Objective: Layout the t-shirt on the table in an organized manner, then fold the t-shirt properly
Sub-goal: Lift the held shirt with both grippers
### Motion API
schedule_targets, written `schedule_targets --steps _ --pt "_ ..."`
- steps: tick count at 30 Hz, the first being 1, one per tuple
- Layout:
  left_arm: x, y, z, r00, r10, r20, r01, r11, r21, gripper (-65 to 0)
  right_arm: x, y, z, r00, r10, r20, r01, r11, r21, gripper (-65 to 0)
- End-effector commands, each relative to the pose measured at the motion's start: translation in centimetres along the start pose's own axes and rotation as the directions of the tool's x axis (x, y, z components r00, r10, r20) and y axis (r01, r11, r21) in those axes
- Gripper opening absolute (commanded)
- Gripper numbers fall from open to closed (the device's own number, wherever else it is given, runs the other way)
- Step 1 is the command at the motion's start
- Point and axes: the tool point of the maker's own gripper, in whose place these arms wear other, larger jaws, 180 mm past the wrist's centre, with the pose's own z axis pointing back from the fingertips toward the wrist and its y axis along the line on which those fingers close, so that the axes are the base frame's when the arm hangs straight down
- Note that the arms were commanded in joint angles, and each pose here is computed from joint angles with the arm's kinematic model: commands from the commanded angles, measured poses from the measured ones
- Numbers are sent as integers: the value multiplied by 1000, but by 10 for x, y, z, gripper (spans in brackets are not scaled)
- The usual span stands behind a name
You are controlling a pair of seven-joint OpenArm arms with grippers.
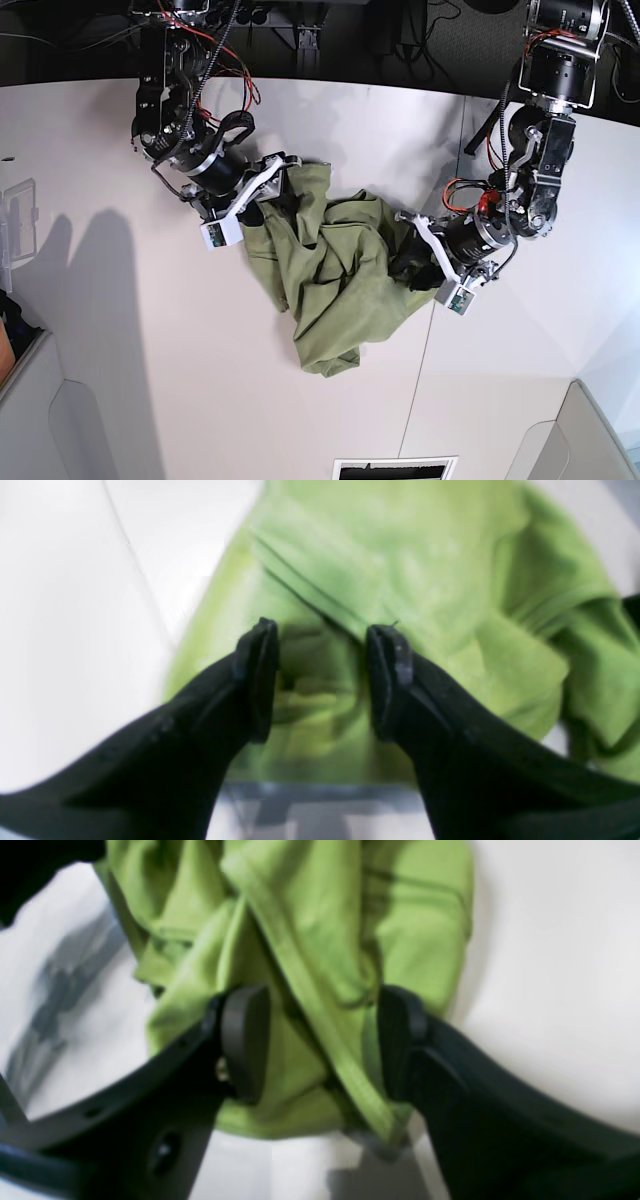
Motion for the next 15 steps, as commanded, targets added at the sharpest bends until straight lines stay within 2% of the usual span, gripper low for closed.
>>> schedule_targets --steps 1,2,4,5,7,11,15 --pt "20 2 -1 998 -27 64 27 1000 1 -399 15 7 -1 999 8 50 -9 1000 24 -338" --pt "18 2 -3 997 -37 66 36 999 15 -466 13 7 -2 999 6 47 -7 1000 26 -378" --pt "18 8 -5 996 -44 74 39 998 57 -610 14 7 -3 998 0 57 -1 1000 27 -500" --pt "18 12 -4 996 -40 75 34 996 78 -650 15 7 -3 998 -2 69 1 1000 27 -555" --pt "24 18 -4 996 -46 78 39 995 96 -650 18 5 -4 996 7 92 -9 1000 18 -650" --pt "46 34 0 992 -70 106 57 991 122 -650 32 -6 0 986 66 151 -63 998 -21 -650" --pt "69 59 12 989 -22 147 0 989 146 -650 46 -22 14 975 121 184 -111 992 -64 -650"
